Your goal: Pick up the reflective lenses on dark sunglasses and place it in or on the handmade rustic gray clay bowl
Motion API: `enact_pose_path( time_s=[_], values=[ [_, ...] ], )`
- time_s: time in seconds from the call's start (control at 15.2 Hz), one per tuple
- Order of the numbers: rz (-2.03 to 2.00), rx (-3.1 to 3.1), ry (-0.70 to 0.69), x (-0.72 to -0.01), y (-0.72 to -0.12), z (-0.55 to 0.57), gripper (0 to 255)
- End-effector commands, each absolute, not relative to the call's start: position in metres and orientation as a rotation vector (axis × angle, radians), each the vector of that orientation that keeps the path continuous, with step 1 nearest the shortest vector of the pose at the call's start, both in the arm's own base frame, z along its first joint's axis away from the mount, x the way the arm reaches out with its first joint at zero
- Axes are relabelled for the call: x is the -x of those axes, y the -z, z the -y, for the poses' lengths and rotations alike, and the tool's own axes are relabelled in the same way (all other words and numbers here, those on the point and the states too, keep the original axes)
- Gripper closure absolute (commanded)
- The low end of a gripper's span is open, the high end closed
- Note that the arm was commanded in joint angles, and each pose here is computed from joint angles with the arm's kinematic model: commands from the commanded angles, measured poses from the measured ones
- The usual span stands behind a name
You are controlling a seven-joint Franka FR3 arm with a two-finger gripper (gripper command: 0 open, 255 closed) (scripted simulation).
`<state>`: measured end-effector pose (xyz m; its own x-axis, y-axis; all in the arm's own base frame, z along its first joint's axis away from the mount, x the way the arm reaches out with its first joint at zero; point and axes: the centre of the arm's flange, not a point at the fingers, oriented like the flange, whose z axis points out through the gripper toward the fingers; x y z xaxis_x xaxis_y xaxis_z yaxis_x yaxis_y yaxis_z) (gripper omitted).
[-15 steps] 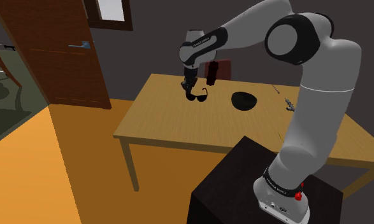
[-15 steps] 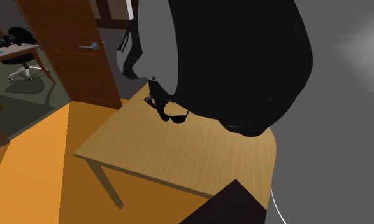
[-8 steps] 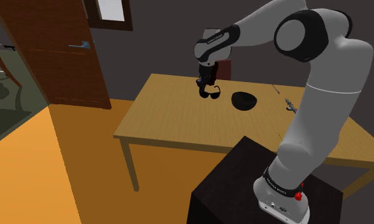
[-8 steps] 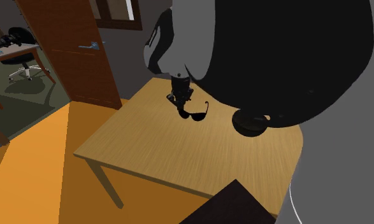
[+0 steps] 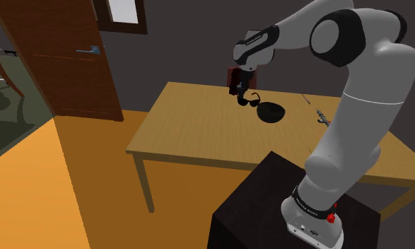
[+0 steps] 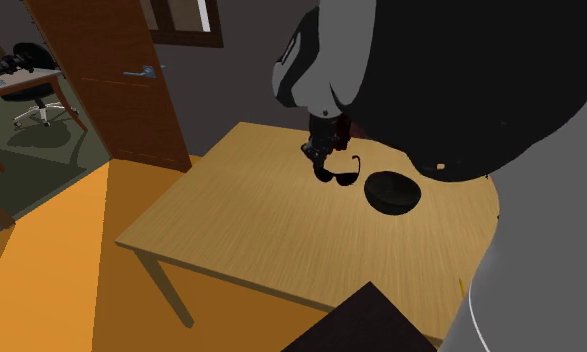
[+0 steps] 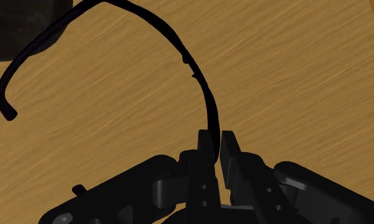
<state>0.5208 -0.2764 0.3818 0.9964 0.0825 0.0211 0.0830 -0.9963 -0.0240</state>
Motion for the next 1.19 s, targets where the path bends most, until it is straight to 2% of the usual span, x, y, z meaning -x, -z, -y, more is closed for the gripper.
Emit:
enact_pose_path(
  time_s=[0.0, 0.92, 1.12],
  values=[
    [0.132, 3.113, 0.032, -0.507, -0.385, 0.299, 255],
    [0.132, 3.113, 0.032, -0.42, -0.397, 0.461, 255],
    [0.132, 3.113, 0.032, -0.42, -0.382, 0.461, 255]
  ],
)
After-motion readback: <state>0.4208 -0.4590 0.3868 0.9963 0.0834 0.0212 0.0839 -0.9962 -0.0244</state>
